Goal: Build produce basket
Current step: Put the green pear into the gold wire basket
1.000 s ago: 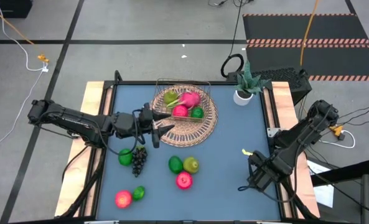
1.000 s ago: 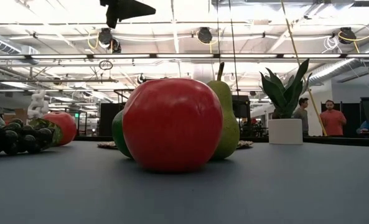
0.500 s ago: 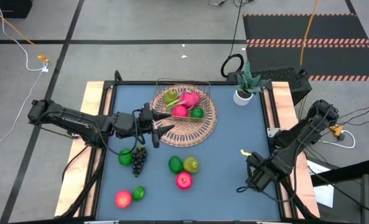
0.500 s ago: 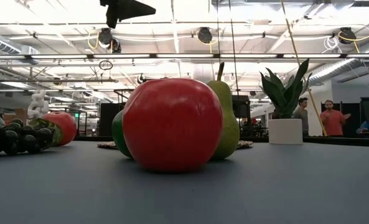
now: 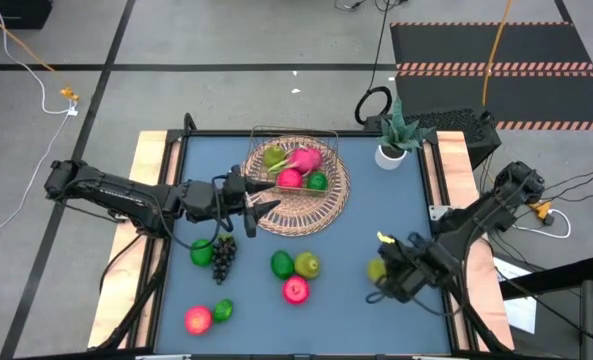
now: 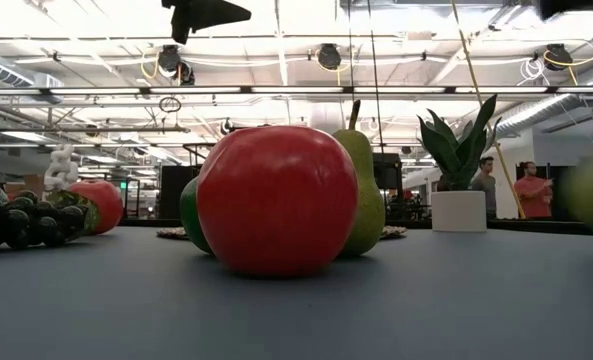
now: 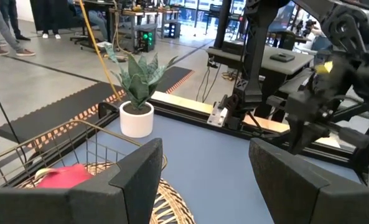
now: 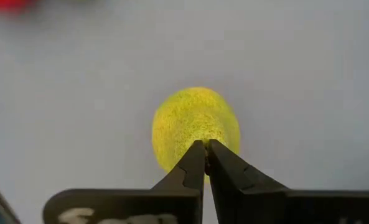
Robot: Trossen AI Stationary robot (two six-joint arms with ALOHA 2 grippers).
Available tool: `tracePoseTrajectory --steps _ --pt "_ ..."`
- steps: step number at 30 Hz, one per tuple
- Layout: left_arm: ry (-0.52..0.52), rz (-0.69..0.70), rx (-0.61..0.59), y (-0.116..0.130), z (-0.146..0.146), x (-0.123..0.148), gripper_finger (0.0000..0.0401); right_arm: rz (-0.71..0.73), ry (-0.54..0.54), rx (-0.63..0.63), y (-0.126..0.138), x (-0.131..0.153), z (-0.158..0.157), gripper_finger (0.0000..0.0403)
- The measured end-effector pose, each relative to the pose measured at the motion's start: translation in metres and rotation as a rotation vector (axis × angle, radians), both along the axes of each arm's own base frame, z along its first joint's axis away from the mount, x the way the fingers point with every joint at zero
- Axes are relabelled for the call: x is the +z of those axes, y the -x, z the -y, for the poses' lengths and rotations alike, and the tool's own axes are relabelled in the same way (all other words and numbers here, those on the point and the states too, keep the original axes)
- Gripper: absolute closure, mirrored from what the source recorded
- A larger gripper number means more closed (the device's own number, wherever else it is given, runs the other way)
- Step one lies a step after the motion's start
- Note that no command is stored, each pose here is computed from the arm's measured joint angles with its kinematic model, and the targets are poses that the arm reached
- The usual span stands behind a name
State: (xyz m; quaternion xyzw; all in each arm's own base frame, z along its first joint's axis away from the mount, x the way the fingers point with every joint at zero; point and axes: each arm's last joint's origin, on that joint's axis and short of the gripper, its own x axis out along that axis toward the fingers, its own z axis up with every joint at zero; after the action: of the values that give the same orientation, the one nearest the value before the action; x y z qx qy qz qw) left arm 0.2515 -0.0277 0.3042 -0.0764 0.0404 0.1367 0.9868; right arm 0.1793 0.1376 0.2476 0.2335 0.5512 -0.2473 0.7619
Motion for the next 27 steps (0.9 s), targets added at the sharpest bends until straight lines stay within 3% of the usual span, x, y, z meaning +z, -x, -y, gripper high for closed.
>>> tracePoseTrajectory --steps 5,12,18,27 --pt "0.000 0.000 0.000 0.000 0.000 0.000 0.0158 0.161 0.129 0.072 -0.022 0.023 0.011 0.0400" --pt "-0.006 -0.005 -0.001 0.000 0.000 0.000 0.0158 0.271 0.273 0.113 -0.037 0.052 0.024 0.0401" --pt "-0.010 -0.006 -0.001 0.000 0.000 0.000 0.0158 0.335 0.331 0.142 -0.046 0.061 0.028 0.0401" --pt "-0.010 -0.006 -0.001 0.000 0.000 0.000 0.0158 0.454 0.326 0.230 -0.071 0.071 0.040 0.0401"
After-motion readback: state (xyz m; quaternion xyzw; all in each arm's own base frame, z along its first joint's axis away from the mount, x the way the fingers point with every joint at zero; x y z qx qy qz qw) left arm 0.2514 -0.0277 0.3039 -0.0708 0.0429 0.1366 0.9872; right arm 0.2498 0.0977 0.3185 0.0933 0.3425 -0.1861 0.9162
